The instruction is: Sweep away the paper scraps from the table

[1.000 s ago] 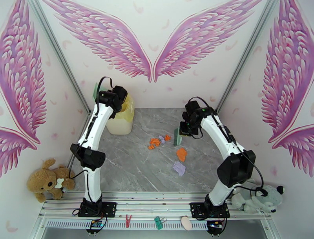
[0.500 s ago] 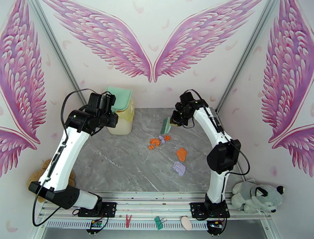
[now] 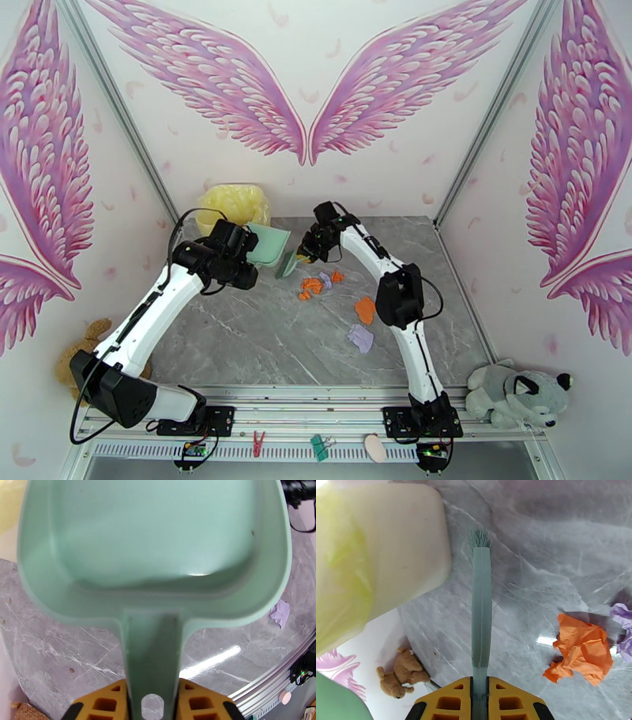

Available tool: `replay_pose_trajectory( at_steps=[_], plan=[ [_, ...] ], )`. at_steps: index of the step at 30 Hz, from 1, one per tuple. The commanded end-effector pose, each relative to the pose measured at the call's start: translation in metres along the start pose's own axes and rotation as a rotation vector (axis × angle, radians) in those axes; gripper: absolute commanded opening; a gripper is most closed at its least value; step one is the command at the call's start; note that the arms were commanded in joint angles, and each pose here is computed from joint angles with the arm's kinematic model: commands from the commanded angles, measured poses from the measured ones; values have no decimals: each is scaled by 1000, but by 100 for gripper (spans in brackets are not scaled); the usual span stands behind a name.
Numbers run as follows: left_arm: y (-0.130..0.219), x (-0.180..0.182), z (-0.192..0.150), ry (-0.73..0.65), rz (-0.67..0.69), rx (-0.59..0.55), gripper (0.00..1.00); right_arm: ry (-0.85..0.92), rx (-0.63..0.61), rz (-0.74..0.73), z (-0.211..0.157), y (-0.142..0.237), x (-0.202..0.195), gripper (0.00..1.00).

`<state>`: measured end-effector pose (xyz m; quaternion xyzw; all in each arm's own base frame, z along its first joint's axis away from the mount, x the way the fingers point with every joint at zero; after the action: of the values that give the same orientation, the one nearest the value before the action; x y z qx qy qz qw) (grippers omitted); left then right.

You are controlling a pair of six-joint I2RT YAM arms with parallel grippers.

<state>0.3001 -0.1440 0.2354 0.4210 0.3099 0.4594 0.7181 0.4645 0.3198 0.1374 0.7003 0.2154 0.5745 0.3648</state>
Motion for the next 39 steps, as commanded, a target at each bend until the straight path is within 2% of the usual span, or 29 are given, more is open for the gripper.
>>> replay_pose_trajectory(
  at_steps=[1, 5, 13, 21, 27, 30, 35, 39],
  plan=[
    [-6, -9, -15, -32, -25, 35, 0, -41, 27, -26, -8, 2, -9, 0],
    [-17, -19, -25, -66, -43, 71, 0, -31, 43, -115, -25, 10, -36, 0],
    [-39, -34, -28, -157, -80, 125, 0, -56, 52, -250, -62, 55, -100, 0],
    [-58, -45, -20, -219, -117, 152, 0, -79, -20, -307, -64, 117, -132, 0],
    [-62, -48, -13, -251, -126, 151, 0, -30, -140, -99, -38, 152, -88, 0],
    [-64, -48, -15, -266, -129, 158, 0, -28, -189, -58, -18, 161, -69, 0],
    [-68, -48, -23, -277, -134, 177, 0, -88, -247, -6, 29, 148, -52, 0],
    [-68, -46, -24, -284, -125, 176, 0, -173, -297, -16, 66, 129, -54, 0]
  ],
)
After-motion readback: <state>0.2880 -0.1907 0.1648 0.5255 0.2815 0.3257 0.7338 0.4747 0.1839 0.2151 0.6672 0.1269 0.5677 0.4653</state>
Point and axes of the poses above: each hand's point on the last joint's axis, 136 mm out from that joint toward the fingers, its own y axis back along the fingers, its own x axis along the line the jaws close on, z = x × y, the point moved 1 cm from there along y, back along the fingers, and after that the axes turned 3 degrees about -y, right-handed, at the moved point
